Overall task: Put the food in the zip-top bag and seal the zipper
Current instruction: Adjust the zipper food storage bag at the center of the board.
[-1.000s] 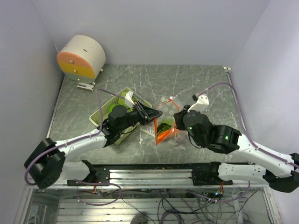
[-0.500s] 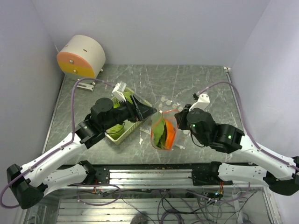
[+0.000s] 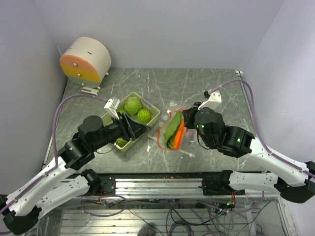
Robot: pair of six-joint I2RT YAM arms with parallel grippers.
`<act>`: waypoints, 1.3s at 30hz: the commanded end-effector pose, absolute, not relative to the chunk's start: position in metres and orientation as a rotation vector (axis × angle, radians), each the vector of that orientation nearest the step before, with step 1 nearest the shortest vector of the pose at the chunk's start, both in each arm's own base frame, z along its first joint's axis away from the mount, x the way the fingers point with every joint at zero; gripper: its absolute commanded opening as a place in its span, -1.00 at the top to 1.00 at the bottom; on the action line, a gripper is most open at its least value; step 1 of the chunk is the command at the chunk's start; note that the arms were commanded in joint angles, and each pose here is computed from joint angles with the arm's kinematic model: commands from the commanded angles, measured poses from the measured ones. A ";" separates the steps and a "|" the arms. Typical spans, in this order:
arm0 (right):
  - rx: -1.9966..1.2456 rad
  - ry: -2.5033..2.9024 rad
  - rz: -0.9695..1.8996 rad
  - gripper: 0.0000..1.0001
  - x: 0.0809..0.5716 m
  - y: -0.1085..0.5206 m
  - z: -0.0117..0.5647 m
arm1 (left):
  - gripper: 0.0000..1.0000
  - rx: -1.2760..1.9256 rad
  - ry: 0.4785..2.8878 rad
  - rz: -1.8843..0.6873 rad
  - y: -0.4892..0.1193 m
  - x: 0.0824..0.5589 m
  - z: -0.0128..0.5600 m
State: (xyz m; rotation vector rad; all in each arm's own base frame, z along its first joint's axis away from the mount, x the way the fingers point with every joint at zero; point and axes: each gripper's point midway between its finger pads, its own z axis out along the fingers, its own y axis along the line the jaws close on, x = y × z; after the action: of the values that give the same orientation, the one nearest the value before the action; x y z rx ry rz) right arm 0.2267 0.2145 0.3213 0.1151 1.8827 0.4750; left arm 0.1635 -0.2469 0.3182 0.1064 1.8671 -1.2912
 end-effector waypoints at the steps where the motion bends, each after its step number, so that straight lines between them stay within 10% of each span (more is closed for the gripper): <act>1: 0.246 1.760 0.487 1.00 0.243 0.208 0.355 | -0.14 0.110 1.862 -1.335 -0.240 0.150 0.311; 15: 0.299 1.712 0.503 1.00 0.273 0.229 0.365 | -0.54 0.110 1.897 -1.415 -0.243 0.137 0.294; 39: 0.280 1.675 0.566 1.00 0.296 0.260 0.373 | -0.51 -0.071 1.811 -1.476 -0.262 0.172 0.302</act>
State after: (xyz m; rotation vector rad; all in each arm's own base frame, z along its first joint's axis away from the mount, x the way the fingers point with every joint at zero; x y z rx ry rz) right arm 0.2922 0.2579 0.3364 0.2308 1.7650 0.4801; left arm 0.1578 -0.2554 0.2794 -0.0249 1.9140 -1.4326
